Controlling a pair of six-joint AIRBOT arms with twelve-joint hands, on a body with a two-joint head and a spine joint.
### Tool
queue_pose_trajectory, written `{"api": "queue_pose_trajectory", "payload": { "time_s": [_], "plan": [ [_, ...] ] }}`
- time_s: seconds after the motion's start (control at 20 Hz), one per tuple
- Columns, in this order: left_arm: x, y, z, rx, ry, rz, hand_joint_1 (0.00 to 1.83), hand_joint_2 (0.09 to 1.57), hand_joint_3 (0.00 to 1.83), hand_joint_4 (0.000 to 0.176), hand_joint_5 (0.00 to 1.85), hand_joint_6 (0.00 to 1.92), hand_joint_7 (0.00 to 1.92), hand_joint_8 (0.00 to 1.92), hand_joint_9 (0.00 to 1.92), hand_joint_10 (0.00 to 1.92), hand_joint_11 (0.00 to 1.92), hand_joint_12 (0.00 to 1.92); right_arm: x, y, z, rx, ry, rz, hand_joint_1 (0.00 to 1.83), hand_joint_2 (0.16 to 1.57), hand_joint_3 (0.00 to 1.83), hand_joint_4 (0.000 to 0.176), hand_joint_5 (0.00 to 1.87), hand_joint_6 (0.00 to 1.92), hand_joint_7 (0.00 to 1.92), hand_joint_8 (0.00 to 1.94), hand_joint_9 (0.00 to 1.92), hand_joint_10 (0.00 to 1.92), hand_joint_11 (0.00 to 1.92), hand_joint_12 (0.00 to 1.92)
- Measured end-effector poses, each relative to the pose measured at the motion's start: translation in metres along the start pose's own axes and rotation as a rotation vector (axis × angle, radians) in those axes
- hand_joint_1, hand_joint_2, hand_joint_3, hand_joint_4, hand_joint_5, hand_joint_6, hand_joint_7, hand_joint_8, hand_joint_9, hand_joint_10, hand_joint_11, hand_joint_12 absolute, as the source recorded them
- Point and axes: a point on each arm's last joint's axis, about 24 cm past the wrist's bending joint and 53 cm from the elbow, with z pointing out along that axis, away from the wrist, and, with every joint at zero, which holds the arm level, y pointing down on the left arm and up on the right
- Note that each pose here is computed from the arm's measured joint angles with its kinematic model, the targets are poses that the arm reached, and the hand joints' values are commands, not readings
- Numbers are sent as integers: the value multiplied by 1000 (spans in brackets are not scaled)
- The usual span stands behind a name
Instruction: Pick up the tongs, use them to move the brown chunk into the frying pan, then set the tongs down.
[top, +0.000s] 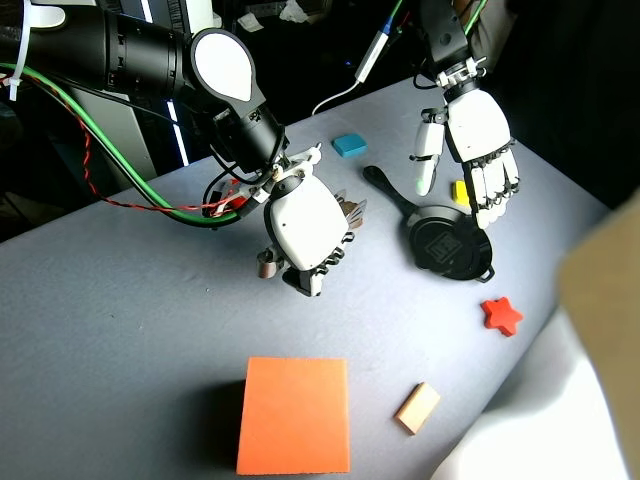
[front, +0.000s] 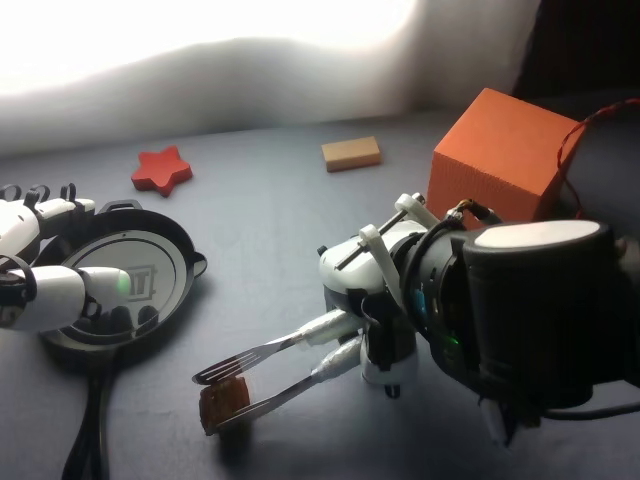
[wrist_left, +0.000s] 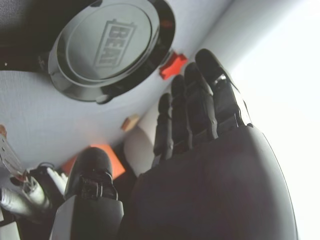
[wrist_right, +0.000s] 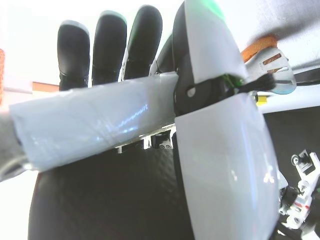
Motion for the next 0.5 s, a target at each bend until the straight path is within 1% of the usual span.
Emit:
{"api": "queue_pose_trajectory", "payload": {
  "time_s": [0.05, 0.1, 0.15, 0.2, 0.25, 0.3, 0.35, 0.4, 0.5],
  "plan": [
    [1, 0, 0, -2, 2, -3, 0, 1270, 0, 44, 132, 5, 211, 2, 231, 4, 0, 797, 1, -2, 2, 5, 1, -1, 1243, 1134, 1, 0, 873, 1194, 1024, 904, 956, 1085, 665, 1628],
    [0, 0, 0, -2, 1, -3, 0, 1271, 0, 41, 135, 6, 210, 2, 232, 4, 0, 799, 1, -3, 3, 9, 1, 1, 1221, 1126, 0, 0, 908, 1158, 1039, 890, 994, 986, 672, 1628],
    [0, 0, 0, -2, 1, -3, 0, 1276, 1, 42, 118, 2, 205, 0, 221, 1, 0, 782, 1, -2, 3, 8, -1, -2, 1145, 1148, 3, 0, 910, 1124, 1107, 655, 1033, 924, 699, 1609],
    [0, 0, 0, 0, 1, -1, 0, 1269, 0, 45, 114, 1, 208, 2, 223, 3, 0, 779, 1, -1, 3, 4, -1, -5, 1130, 1153, 1, 0, 915, 1112, 1181, 486, 1065, 880, 728, 1608],
    [1, 0, 0, 0, 2, -1, 0, 1264, 0, 46, 122, 3, 205, 0, 226, 3, 0, 800, 2, -1, 4, 3, 0, -5, 1129, 1145, 0, 0, 934, 1085, 1260, 383, 1117, 848, 784, 1591],
    [0, 0, 0, 0, 1, -1, 0, 1265, 0, 44, 143, 9, 226, 6, 249, 9, 0, 855, 4, -2, 4, 4, 4, -6, 1127, 1143, 0, 0, 939, 1080, 1308, 343, 1144, 880, 819, 1608],
    [1, 0, 0, 0, 2, -2, 0, 1269, 0, 43, 139, 5, 218, 1, 238, 3, 0, 839, 6, -3, 5, 6, 10, -6, 1103, 1156, 4, 0, 914, 1127, 1347, 364, 1161, 987, 862, 1684],
    [1, 0, 0, -1, 2, 0, 0, 1273, 1, 42, 121, 1, 200, 0, 225, 0, 0, 814, 7, -2, 5, 4, 11, -7, 1062, 1178, 6, 0, 876, 1193, 1344, 402, 1152, 1055, 873, 1718],
    [2, 0, -1, -1, 3, -2, 0, 1267, 0, 45, 120, 1, 201, 2, 228, 3, 0, 809, 8, -3, 5, 4, 13, -8, 1074, 1175, 1, 0, 886, 1180, 1386, 455, 1202, 1108, 927, 1695]
  ]
}}
